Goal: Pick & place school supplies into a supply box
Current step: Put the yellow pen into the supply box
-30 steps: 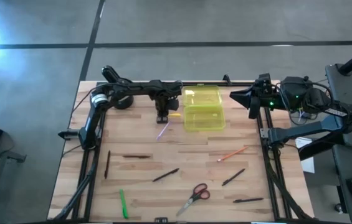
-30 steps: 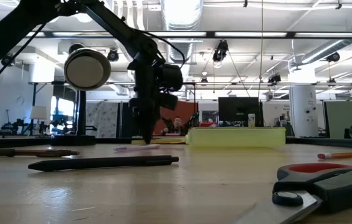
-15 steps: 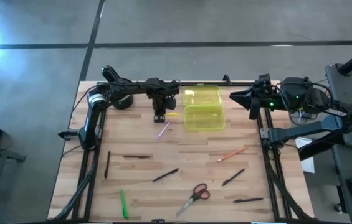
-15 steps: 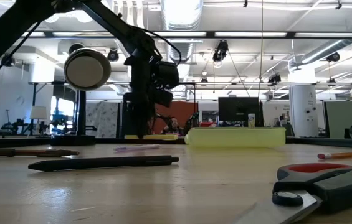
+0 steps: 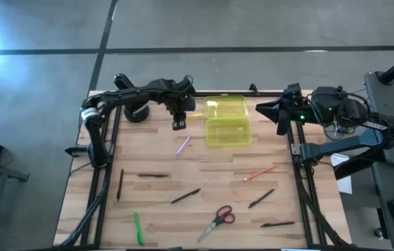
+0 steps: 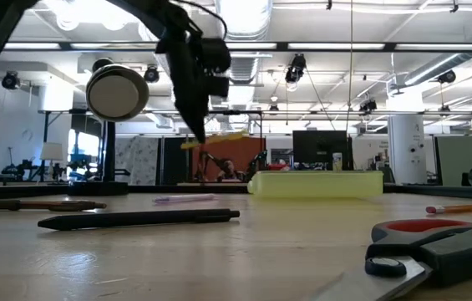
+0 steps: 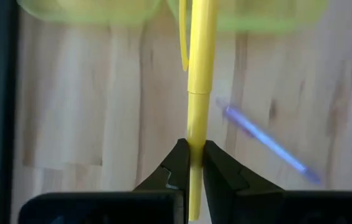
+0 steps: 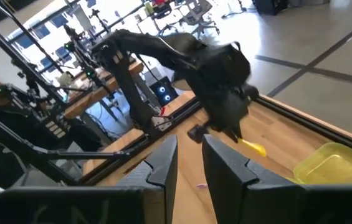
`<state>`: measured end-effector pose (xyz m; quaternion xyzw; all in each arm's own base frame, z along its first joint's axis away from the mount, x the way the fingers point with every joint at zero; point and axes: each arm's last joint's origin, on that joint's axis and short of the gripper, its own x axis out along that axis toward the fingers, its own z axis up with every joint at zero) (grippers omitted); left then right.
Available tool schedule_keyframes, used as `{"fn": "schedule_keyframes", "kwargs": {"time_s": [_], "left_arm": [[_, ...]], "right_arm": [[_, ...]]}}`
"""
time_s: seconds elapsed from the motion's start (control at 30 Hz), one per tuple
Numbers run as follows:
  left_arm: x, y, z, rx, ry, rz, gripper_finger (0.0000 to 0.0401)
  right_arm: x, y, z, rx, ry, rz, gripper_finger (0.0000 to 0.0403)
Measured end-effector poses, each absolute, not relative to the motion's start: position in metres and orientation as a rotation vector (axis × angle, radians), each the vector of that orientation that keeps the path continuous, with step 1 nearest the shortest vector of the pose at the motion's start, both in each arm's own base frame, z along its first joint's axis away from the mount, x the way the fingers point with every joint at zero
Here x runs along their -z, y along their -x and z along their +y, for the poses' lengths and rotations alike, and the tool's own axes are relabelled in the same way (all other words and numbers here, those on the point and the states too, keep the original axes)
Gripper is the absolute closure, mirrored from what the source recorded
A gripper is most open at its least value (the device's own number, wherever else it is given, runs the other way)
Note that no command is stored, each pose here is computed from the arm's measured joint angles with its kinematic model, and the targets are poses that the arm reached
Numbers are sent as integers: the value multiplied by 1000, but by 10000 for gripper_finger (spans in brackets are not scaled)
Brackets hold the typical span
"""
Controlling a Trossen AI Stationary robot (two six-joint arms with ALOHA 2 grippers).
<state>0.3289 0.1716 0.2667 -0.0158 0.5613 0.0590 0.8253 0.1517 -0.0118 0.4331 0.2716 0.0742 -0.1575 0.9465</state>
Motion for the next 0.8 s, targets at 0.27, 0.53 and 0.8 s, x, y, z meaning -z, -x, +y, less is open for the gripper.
{"fn": "schedule_keyframes", "kwargs": {"time_s": [0.27,0.53,0.8], "left_arm": [[-332,-311,158,-221,171,862,393],[-384,-304,137,-242,273,525,393],[-408,-318,103,-139,260,328,393]], "right_arm": [[-426,-170,-13,328,-491,203,335],[-428,-200,-12,237,-382,152,323],[-426,-227,-13,211,-323,106,254]]}}
